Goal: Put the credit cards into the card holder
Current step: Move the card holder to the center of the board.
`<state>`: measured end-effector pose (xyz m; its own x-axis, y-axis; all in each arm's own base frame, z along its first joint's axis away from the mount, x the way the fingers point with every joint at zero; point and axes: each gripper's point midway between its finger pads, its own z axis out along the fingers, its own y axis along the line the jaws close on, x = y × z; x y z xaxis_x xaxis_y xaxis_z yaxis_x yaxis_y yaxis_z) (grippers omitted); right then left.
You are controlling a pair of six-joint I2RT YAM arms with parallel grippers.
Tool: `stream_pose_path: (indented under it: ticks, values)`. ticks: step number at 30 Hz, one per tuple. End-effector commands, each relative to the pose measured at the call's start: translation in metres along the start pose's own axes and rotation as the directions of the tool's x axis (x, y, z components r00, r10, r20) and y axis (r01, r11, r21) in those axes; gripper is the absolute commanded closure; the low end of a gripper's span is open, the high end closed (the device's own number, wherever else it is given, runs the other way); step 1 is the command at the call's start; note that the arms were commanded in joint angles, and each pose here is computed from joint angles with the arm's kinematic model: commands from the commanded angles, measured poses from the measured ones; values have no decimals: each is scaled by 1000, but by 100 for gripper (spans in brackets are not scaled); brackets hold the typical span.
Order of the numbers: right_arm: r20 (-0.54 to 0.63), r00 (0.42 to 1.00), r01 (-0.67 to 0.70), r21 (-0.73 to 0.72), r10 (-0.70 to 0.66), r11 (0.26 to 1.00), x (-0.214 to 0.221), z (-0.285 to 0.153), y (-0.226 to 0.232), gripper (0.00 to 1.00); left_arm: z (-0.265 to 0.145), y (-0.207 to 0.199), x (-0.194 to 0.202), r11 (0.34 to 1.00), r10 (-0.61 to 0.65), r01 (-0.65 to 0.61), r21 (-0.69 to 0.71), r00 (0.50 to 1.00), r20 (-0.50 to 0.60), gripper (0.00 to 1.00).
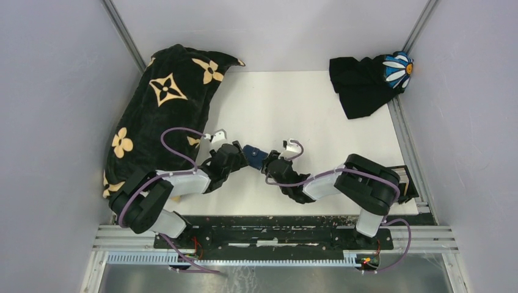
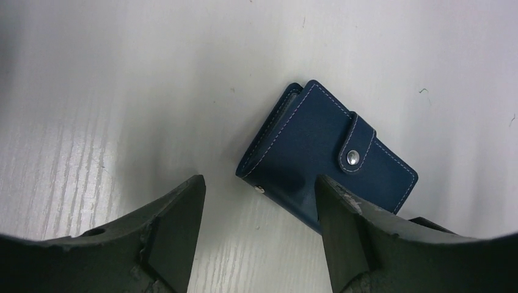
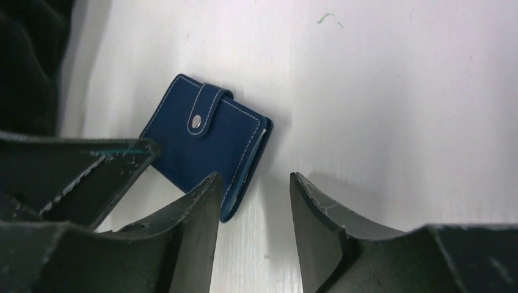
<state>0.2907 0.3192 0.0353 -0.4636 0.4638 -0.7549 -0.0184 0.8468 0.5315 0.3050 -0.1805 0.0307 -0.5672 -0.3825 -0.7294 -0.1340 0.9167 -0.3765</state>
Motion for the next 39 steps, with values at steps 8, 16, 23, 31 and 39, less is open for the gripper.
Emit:
stream_pose_path:
  ticks: [8, 16, 23, 31, 39]
  values:
    - [-64, 754, 648, -83, -653, 757, -27, -16, 37, 49, 11, 1, 0, 989, -140, 142, 37, 989, -49, 37]
    - [-76, 536, 830, -135, -841, 541, -23, 3, 53, 49, 24, 6, 16, 981, -184, 191, 41, 974, -133, 43]
    - [-110, 480, 849, -189, -870, 493, -2, 20, 53, 46, 31, 10, 21, 977, -198, 210, 49, 964, -175, 49]
    - [-111, 445, 869, -187, -889, 458, -2, 28, 50, 44, 33, 20, 34, 982, -181, 190, 21, 960, -214, 61]
    - [-124, 429, 873, -197, -895, 446, -4, 38, 42, 44, 37, 21, 43, 985, -163, 172, 13, 955, -249, 81]
